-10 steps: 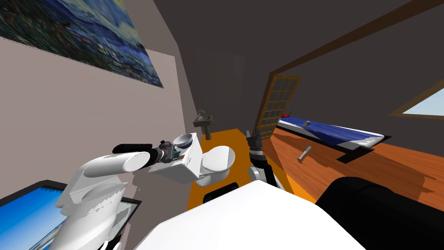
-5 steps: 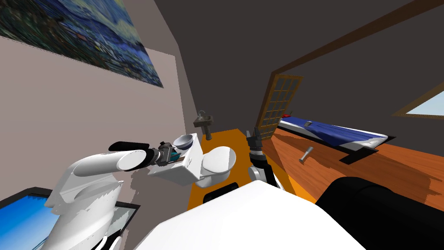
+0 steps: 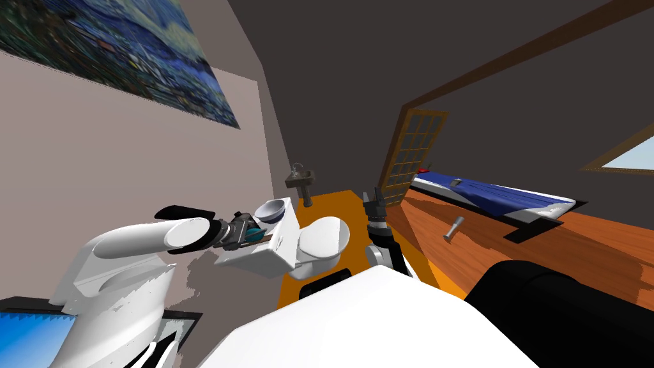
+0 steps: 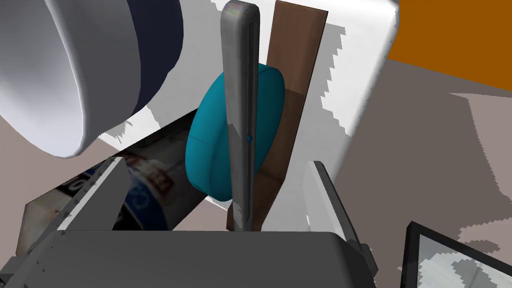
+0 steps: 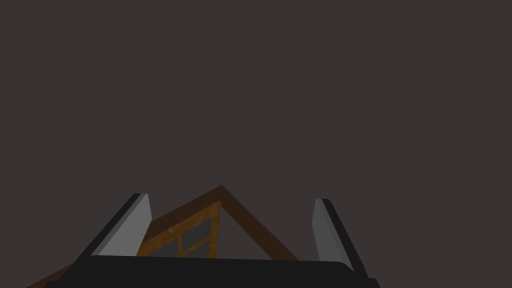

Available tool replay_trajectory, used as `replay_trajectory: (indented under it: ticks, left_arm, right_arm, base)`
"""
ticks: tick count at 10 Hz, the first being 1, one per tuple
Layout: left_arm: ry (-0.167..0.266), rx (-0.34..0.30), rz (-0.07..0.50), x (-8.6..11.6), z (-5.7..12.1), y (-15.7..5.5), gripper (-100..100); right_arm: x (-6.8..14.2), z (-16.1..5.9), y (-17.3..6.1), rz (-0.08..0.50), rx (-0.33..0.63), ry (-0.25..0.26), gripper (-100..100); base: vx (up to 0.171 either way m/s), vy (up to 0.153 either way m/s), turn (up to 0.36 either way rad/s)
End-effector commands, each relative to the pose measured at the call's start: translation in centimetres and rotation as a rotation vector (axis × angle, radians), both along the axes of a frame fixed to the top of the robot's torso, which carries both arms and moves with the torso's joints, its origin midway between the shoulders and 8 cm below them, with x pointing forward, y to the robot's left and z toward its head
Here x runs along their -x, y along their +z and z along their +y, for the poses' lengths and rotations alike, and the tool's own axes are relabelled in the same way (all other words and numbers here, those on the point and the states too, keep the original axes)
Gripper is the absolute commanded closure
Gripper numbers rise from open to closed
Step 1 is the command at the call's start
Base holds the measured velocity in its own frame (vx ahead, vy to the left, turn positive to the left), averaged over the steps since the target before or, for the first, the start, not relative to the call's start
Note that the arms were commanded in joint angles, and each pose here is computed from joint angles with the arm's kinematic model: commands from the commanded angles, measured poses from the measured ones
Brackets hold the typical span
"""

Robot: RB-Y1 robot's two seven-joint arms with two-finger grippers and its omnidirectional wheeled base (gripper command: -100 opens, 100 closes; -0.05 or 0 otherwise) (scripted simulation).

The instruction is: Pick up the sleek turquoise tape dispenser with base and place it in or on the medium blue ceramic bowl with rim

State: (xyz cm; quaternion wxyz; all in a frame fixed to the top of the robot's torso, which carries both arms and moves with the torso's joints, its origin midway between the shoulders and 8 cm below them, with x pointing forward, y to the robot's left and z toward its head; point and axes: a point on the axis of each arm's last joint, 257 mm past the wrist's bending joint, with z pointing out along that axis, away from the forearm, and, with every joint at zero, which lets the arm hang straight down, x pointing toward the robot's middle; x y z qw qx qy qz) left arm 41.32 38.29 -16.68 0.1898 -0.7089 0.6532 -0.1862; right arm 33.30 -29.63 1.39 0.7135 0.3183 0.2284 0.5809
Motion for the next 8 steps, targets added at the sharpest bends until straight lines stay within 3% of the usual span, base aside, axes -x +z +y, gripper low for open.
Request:
replay_trajectory:
  ticks: [1,3,5,6,7,8]
  left_arm:
    - [0.005,-0.002,0.026,0.6,0.2,-0.2,-100]
    - [0.017,-0.007,0.070,1.6,0.7,-0.5,-100]
    - [0.017,-0.007,0.071,1.6,0.7,-0.5,-100]
    - [0.017,-0.007,0.074,1.7,0.8,-0.5,0]
    - [0.020,-0.007,0.072,1.1,1.0,-1.2,-100]
    - [0.021,-0.007,0.072,1.0,1.0,-1.4,-100]
  right_arm:
    - [0.0,0.0,0.0,0.000,0.000,0.000,0]
    - [0.0,0.0,0.0,0.000,0.000,0.000,0]
    - [0.0,0.0,0.0,0.000,0.000,0.000,0]
    - [0.0,0.0,0.0,0.000,0.000,0.000,0]
    - [0.0,0.0,0.0,0.000,0.000,0.000,0]
    - [0.0,0.0,0.0,0.000,0.000,0.000,0]
  base:
    - [0.049,0.020,-0.005]
    - [0.042,0.014,-0.007]
    - [0.025,0.011,-0.004]
    - [0.000,0.000,0.000]
    - [-0.005,-0.004,-0.023]
    - [-0.011,-0.006,-0.016]
